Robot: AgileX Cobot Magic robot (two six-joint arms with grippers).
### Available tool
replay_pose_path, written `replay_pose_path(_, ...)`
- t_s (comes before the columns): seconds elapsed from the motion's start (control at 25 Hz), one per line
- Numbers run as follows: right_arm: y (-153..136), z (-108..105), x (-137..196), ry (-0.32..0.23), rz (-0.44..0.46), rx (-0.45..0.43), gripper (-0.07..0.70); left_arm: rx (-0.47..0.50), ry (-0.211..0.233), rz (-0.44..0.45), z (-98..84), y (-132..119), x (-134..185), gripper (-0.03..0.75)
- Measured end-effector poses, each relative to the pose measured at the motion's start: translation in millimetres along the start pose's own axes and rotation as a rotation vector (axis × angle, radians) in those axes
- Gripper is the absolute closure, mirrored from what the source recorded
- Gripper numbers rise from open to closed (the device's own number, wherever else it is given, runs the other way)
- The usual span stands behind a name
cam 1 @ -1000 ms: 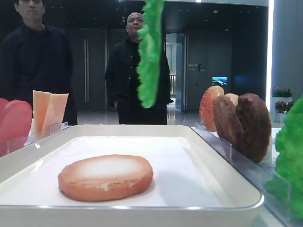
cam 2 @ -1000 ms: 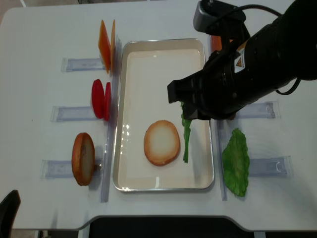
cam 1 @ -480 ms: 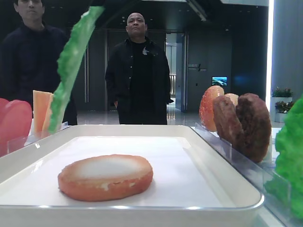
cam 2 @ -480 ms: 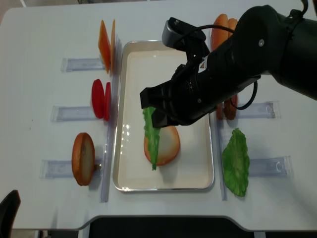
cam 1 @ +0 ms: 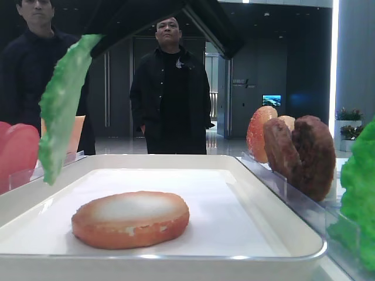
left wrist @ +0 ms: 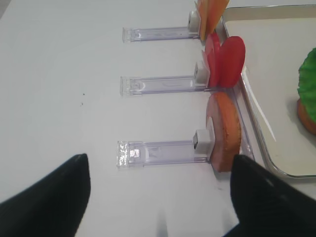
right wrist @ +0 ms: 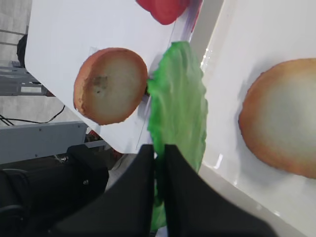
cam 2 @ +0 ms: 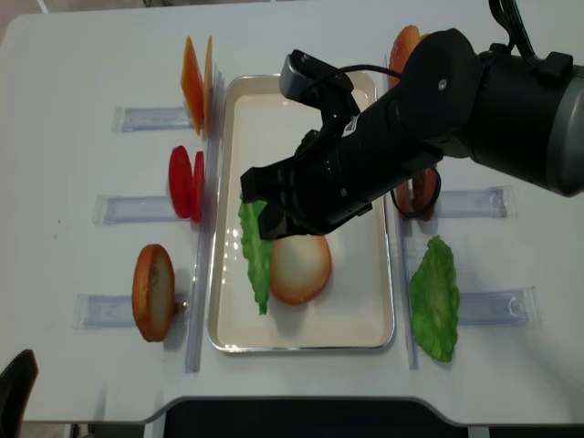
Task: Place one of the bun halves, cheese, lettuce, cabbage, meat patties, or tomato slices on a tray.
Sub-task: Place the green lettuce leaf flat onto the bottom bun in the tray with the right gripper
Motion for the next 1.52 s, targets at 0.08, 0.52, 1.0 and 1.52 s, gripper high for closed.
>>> replay_pose_path(0.08,0,-1,-2,0.000,-0.012,0.001,0.608,0.000,0.000,0.000,0.0,0,0,0.024)
replay_pose_path(0.52,-17,-21,-6,-0.029,0.009,0.018,0.608,0.001,0.000,0.000,-0.1,0,0,0.024)
replay_pose_path(1.0,-20,-35,-6,-0.012,0.020,0.079,0.608,0.001,0.000,0.000,-0.1,0,0,0.024)
replay_pose_path(1.52,-17,-50,-3,0.019,0.045,0.186,0.608,0.001,0.000,0.000,-0.1,0,0,0.024)
Point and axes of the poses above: a point on each arm's last joint axis where the gripper is mounted, y pointing back along that axis away from the gripper, z along the wrist's bending axis when the last joint is at zero, x = y × z, the point moved 5 cm from there along -y, pointing out along that axis toward the gripper, and after that the axes turned 5 degrees about y, right-handed, at the moved point
